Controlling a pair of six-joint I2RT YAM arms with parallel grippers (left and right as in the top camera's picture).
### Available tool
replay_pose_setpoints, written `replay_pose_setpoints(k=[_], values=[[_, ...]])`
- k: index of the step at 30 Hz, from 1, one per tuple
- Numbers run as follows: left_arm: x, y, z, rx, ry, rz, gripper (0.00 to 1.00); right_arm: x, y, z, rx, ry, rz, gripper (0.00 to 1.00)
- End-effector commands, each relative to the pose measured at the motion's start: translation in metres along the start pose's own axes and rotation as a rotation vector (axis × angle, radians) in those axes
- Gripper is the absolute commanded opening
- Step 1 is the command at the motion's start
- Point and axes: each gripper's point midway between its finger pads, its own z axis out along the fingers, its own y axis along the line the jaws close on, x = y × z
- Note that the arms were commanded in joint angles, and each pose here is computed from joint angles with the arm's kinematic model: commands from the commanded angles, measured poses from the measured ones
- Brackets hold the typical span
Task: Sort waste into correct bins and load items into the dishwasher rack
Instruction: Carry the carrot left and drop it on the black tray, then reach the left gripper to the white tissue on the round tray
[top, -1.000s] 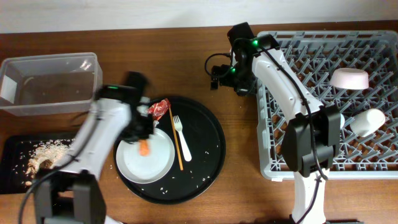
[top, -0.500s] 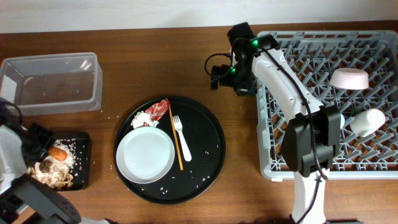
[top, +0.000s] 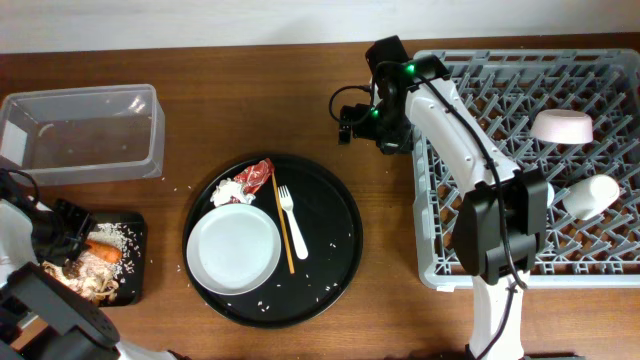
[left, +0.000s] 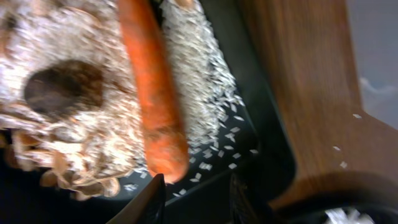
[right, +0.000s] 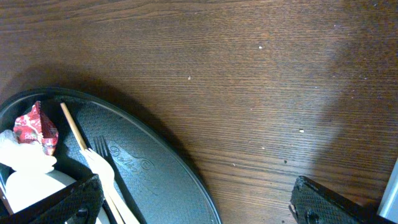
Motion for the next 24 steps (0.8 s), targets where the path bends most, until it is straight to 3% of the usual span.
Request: replay_pose_setpoints(k=[1, 4, 9, 14, 16, 18, 20, 24], values=[[0.009, -0.023, -0.028, 0.134, -0.014, 0.041, 0.34, -0.003, -0.001, 0.001, -0.004, -0.001, 0.005, 0.99], [0.028, -0.043, -0.049, 0.178, -0.027, 0.119, 0.33, -0.003, -0.001, 0.001, -0.004, -0.001, 0.005, 0.99], [0.096, -0.102, -0.063, 0.228, 0.040, 0.355, 0.34, -0.003, -0.001, 0.001, -0.004, -0.001, 0.005, 0.99], [0.166, -0.168, -0.057, 0.312, 0.088, 0.640, 0.75, -0.003, -0.001, 0.001, -0.004, -0.001, 0.005, 0.99], [0.179, -0.186, -0.049, 0.278, 0.029, 0.721, 0.71, -0.003, -0.001, 0.001, -0.004, -0.001, 0.005, 0.99], [0.177, -0.188, -0.035, 0.163, -0.042, 0.635, 0.70, -0.003, -0.001, 0.001, -0.004, -0.001, 0.005, 0.99], [0.183, -0.201, -0.021, 0.167, -0.044, 0.653, 0.70, -0.003, -0.001, 0.001, -0.004, -0.001, 0.005, 0.99], [0.185, -0.209, 0.023, 0.119, -0.001, 0.669, 0.61, -0.003, -0.001, 0.001, -0.004, -0.001, 0.005, 0.99]])
